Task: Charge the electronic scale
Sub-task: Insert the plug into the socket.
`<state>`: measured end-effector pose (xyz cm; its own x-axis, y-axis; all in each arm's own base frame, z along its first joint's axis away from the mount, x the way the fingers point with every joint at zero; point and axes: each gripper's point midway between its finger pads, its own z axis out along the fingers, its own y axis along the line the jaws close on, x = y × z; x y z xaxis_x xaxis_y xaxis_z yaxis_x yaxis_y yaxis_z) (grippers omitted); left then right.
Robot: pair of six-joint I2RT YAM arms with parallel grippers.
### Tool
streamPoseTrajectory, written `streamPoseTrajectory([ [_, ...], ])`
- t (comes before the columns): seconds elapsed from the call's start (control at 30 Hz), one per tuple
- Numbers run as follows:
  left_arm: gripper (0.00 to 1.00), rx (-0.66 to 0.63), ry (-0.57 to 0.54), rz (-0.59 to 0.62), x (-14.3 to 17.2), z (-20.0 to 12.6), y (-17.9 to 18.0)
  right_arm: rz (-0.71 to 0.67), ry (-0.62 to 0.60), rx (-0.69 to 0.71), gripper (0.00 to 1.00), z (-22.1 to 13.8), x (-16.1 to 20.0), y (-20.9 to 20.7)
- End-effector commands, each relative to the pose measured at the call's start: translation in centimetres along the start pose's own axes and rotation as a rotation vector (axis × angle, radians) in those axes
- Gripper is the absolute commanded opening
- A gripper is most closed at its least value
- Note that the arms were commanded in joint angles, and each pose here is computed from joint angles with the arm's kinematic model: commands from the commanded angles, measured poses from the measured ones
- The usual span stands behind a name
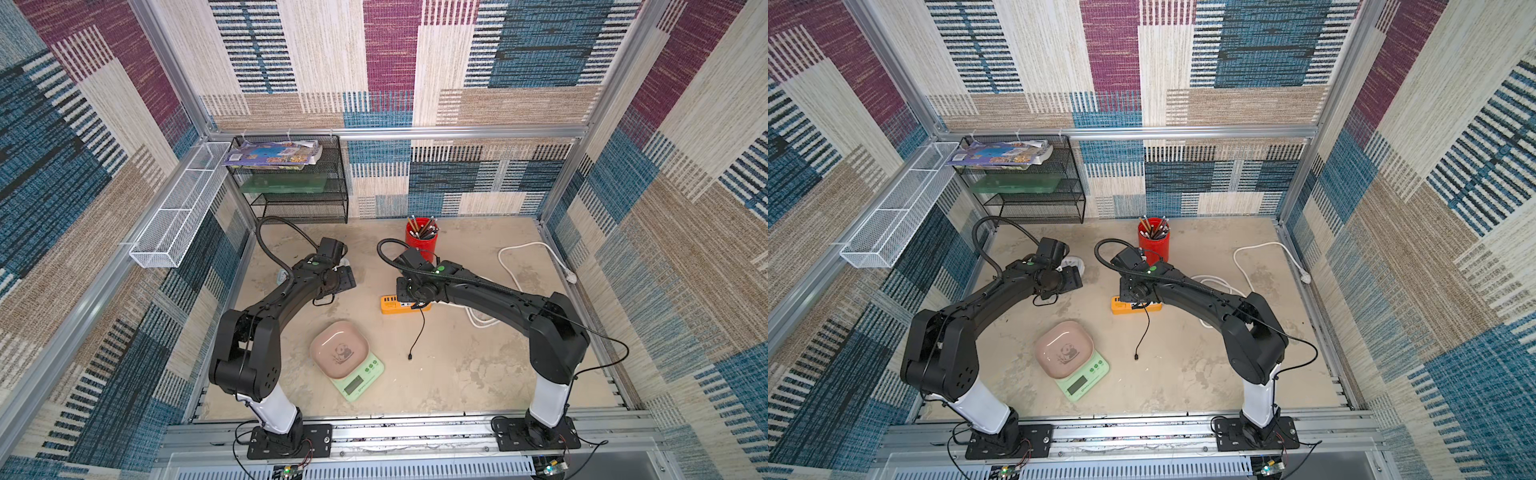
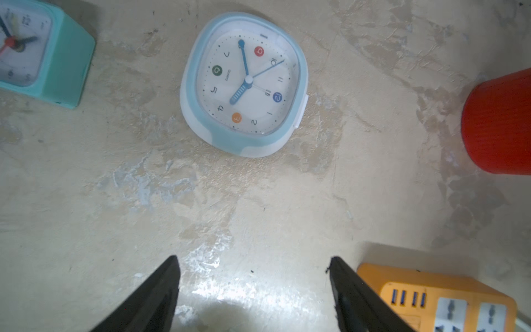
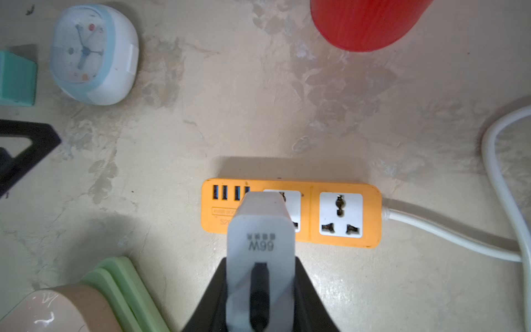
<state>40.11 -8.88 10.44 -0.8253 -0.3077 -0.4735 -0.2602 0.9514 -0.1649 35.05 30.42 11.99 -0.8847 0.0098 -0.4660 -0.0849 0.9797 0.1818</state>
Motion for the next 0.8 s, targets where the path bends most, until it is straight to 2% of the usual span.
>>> streamPoseTrajectory([
  [0.0,0.82,-0.013,-0.031,0.013,-0.5,-0.2,0.5,0.014,-0.015,0.065,0.12,0.2,-0.2,-0.7],
  [0.3,0.82,-0.014,-0.032,0.018,-0.5,0.0,0.8,0.001,0.017,0.137,0.13,1.6,0.3,-1.3],
  [0.77,0.82,-0.012,-0.026,0.017,-0.4,0.3,1.1,-0.041,0.078,0.169,0.13,3.2,1.5,-0.8],
])
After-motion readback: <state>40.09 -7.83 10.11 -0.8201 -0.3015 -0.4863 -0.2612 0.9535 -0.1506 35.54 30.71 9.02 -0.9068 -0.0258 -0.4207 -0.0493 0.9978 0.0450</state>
